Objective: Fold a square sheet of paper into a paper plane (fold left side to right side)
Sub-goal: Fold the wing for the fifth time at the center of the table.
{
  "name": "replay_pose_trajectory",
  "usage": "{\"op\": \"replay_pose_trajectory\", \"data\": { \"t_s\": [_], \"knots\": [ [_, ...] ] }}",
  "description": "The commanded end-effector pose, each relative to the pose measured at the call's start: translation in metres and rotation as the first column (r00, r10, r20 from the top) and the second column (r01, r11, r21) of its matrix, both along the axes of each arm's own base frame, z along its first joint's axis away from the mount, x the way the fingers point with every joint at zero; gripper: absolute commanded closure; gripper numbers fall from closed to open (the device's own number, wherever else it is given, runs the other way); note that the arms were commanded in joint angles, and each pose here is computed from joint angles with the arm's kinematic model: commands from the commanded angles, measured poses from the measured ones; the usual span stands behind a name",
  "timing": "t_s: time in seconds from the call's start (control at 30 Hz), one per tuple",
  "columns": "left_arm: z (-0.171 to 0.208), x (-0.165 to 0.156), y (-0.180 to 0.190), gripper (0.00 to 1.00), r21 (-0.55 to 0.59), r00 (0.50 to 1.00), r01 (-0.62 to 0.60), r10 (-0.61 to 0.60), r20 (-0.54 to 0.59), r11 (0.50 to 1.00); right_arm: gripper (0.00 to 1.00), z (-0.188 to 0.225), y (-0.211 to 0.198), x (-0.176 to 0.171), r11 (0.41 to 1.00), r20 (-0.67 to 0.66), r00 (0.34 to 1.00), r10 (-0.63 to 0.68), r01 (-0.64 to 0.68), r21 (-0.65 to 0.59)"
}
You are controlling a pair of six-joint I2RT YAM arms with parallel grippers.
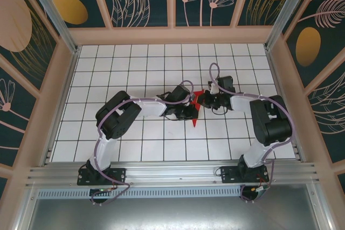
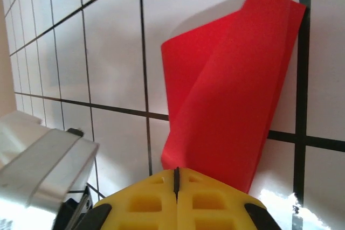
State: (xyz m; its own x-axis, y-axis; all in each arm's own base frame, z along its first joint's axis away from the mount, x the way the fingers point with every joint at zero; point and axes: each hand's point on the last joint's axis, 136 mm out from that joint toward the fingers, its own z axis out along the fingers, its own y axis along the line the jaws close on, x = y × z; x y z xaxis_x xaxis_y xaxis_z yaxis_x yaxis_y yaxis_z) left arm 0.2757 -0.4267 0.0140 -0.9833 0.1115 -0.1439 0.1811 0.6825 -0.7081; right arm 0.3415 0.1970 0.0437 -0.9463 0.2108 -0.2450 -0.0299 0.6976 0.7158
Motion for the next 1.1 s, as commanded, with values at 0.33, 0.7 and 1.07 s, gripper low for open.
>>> {"op": "replay_pose_trajectory", "data": {
  "t_s": [0.33,0.7,1.07],
  "knots": [
    [-0.064,-0.023,0.026,0.89,0.183,0.997,0.011,0.002,-0.071,0.983,0.98,-0.029,0.000,0.029,0.996,0.008,1.000,0.030,-0.029,-0.088],
    [-0.066,-0.024,0.027,0.90,0.185,0.997,0.014,0.001,-0.077,0.983,0.98,-0.031,-0.011,0.052,0.989,0.039,0.999,0.023,-0.017,-0.144],
    [-0.069,-0.025,0.028,0.90,0.193,0.996,0.015,0.001,-0.087,0.981,0.97,-0.022,-0.019,0.076,0.992,0.071,0.997,0.014,-0.005,-0.129]
  ]
}}
